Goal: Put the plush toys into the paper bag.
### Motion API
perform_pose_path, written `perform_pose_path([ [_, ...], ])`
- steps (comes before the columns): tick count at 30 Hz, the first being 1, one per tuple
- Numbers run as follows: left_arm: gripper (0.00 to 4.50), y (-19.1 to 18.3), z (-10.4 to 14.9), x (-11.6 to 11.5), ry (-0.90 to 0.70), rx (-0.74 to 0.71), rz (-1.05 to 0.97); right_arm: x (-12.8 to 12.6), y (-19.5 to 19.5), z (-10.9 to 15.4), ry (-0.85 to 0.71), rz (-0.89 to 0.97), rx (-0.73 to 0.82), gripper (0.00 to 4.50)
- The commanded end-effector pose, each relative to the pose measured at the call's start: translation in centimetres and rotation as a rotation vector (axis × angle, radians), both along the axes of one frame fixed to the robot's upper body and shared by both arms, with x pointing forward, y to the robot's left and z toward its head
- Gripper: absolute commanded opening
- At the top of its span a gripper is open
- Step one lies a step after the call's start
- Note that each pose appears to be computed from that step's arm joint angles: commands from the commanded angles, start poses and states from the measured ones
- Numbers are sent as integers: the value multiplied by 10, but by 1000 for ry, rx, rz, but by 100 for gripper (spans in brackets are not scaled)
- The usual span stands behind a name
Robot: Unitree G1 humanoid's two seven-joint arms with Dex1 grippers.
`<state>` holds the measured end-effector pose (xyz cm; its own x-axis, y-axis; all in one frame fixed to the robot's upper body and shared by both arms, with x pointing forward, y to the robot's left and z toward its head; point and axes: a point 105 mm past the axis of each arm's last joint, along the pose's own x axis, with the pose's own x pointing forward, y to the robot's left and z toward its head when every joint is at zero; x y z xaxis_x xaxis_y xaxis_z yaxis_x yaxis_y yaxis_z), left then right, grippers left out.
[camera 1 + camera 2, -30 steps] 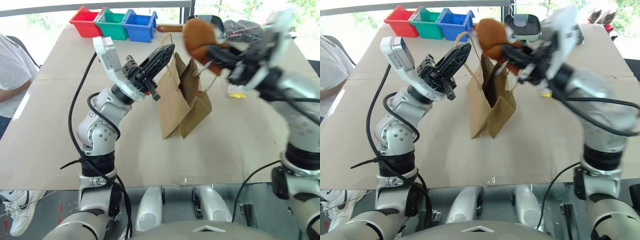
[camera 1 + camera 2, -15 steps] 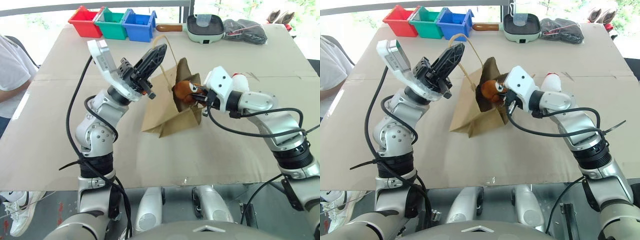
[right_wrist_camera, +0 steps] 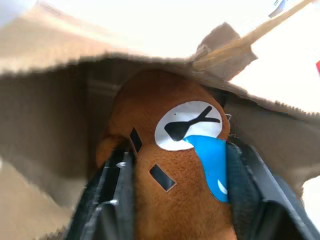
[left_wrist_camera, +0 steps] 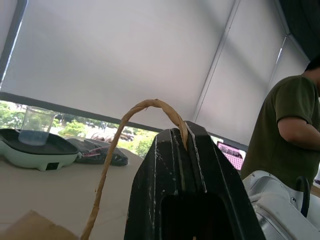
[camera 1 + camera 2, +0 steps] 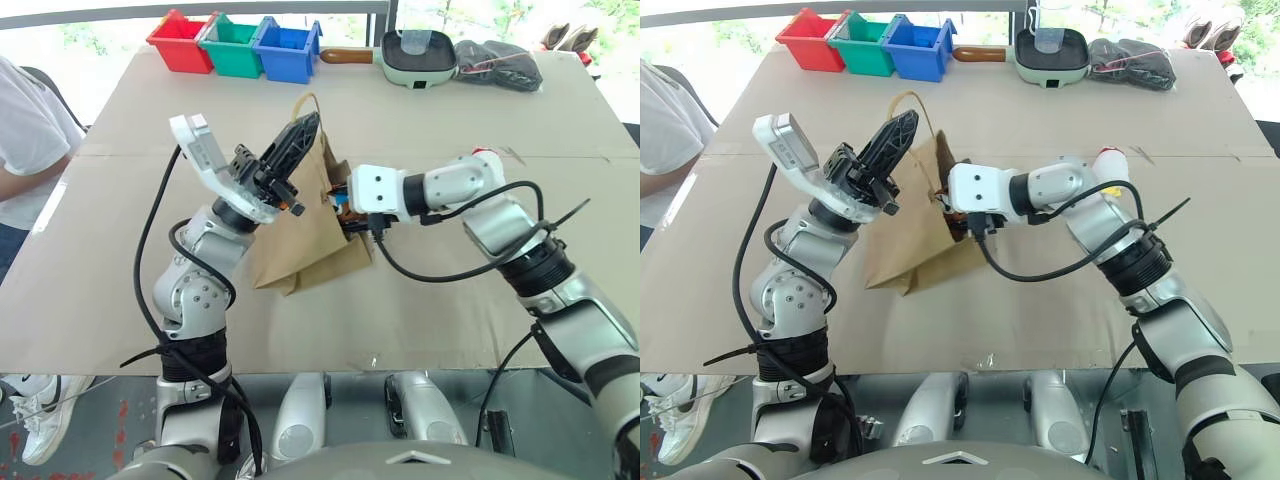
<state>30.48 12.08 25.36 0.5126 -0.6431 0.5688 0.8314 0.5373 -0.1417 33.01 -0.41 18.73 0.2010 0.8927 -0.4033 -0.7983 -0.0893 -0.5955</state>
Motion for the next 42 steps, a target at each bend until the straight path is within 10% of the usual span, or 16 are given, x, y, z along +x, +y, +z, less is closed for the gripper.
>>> perform_pose_path([
  [1, 0, 4, 16, -12, -77, -26, 11, -13, -6, 21, -14, 43, 82, 208],
  [14, 0, -3, 17, -19, -101, -45, -69, -21, 3, 10, 41, 77, 40, 208],
  [21, 0, -3, 16, -22, -111, -28, -70, -32, 20, 5, 31, 250, -33, 447],
  [23, 0, 0, 16, -23, -113, -24, -55, -29, 13, 10, 11, 232, -23, 447],
  [29, 0, 10, 19, -20, -121, -17, 12, -14, -23, 34, 31, 42, 93, 447],
  [34, 0, 23, 29, -17, -146, -69, 59, 28, -99, 97, 32, -414, 479, 447],
  [42, 0, 33, -1, -30, -36, -11, 20, 80, -175, 70, 53, -928, 505, 447],
])
